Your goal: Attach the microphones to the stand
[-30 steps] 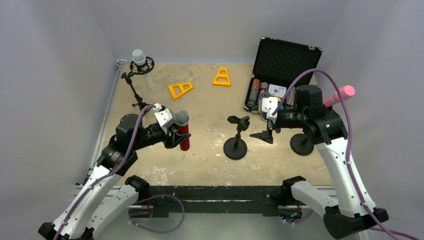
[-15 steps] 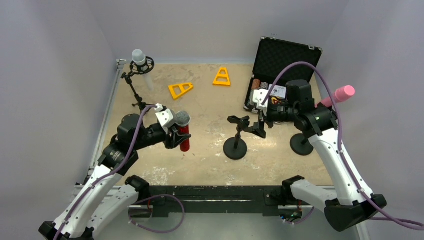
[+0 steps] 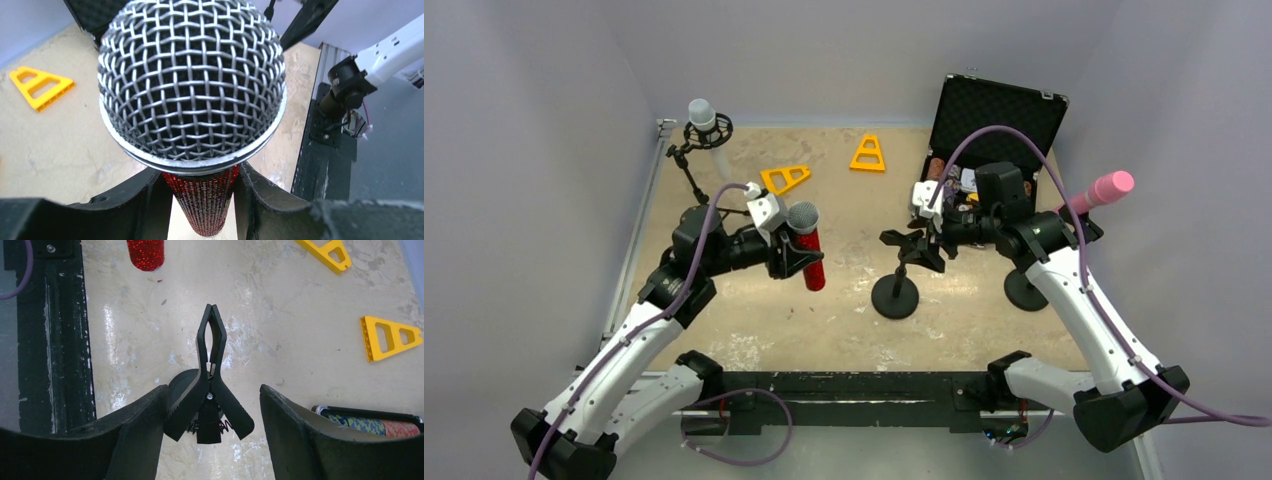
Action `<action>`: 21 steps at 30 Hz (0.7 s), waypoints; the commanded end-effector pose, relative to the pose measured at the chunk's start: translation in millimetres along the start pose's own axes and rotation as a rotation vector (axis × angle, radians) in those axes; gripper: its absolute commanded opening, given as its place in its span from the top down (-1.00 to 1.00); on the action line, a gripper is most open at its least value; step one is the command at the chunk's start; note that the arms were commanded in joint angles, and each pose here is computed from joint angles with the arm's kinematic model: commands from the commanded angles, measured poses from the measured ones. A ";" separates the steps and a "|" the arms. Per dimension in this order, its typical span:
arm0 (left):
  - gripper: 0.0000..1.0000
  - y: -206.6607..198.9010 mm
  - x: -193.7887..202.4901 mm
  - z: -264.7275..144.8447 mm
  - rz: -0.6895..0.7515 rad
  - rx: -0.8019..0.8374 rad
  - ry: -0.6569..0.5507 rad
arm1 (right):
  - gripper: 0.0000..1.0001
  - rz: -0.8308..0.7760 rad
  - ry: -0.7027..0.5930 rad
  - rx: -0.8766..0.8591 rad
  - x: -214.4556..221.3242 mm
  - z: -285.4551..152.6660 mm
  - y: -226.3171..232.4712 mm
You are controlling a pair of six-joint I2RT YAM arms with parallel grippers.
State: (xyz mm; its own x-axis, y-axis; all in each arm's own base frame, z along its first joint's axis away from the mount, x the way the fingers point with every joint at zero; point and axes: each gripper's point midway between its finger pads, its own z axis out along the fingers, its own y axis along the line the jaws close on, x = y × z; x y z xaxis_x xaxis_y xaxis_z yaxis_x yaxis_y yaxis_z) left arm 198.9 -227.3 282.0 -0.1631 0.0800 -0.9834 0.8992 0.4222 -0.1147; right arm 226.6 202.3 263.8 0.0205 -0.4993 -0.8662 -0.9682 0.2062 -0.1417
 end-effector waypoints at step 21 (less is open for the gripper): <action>1.00 -48.4 -98.1 106.4 0.111 0.274 -0.050 | 1.00 -0.077 -0.099 -0.020 -24.7 -8.5 11.2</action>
State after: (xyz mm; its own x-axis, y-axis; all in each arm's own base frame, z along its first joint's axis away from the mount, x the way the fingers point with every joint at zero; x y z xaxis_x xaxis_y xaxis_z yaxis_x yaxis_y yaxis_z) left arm 217.7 -338.1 363.0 -0.0842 0.0401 -0.9956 0.9805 0.1814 -0.0757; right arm 215.3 201.6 260.3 0.0206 -0.4968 -0.8676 -0.9748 0.1828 -0.1278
